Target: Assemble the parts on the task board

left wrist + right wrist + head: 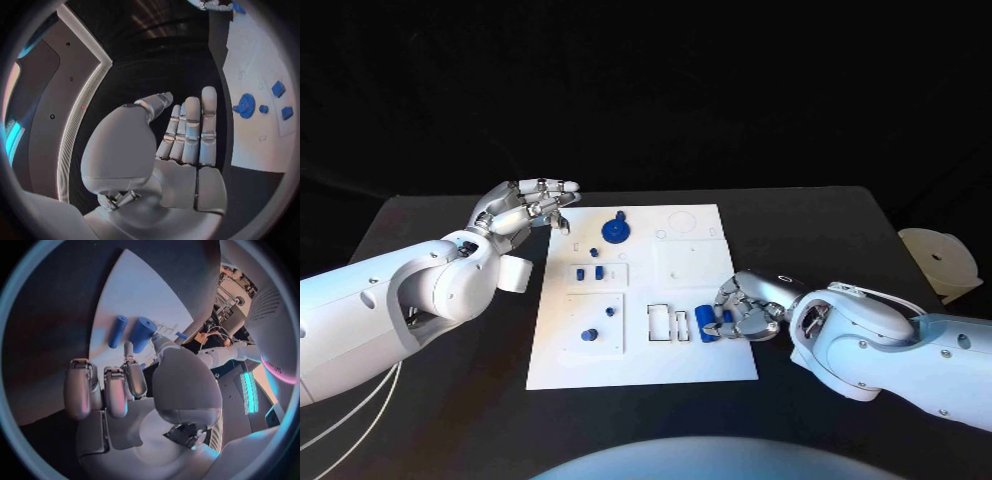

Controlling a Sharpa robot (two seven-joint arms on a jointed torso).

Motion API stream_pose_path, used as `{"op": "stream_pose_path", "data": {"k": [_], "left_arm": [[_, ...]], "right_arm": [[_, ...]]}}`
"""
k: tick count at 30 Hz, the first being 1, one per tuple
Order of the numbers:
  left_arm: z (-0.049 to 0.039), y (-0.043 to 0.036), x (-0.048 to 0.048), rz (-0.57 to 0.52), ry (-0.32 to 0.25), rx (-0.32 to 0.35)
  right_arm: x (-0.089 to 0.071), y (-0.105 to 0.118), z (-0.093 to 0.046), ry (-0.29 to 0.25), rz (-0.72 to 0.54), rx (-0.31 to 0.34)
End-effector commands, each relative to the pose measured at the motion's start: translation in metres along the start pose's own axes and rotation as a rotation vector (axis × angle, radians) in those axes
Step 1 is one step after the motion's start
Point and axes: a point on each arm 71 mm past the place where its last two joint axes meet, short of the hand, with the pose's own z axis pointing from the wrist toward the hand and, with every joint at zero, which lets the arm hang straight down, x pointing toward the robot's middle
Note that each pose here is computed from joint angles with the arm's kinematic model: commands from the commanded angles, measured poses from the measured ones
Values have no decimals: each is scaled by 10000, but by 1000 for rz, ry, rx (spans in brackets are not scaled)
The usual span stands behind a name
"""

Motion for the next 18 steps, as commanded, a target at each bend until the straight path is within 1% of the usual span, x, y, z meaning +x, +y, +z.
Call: {"op": "stream_pose_path", "data": {"k": [1, 14, 16, 18], "left_arm": [[4, -5, 28, -6, 21, 5], [-4, -5, 20, -6, 21, 3], [-5, -5, 19, -6, 21, 2], [-6, -5, 18, -6, 21, 2]], "right_arm": [[30, 11, 27, -3, -33, 3], [176, 15, 134, 29, -82, 22], [195, 21, 140, 30, -78, 23], [201, 32, 139, 17, -62, 22]]}}
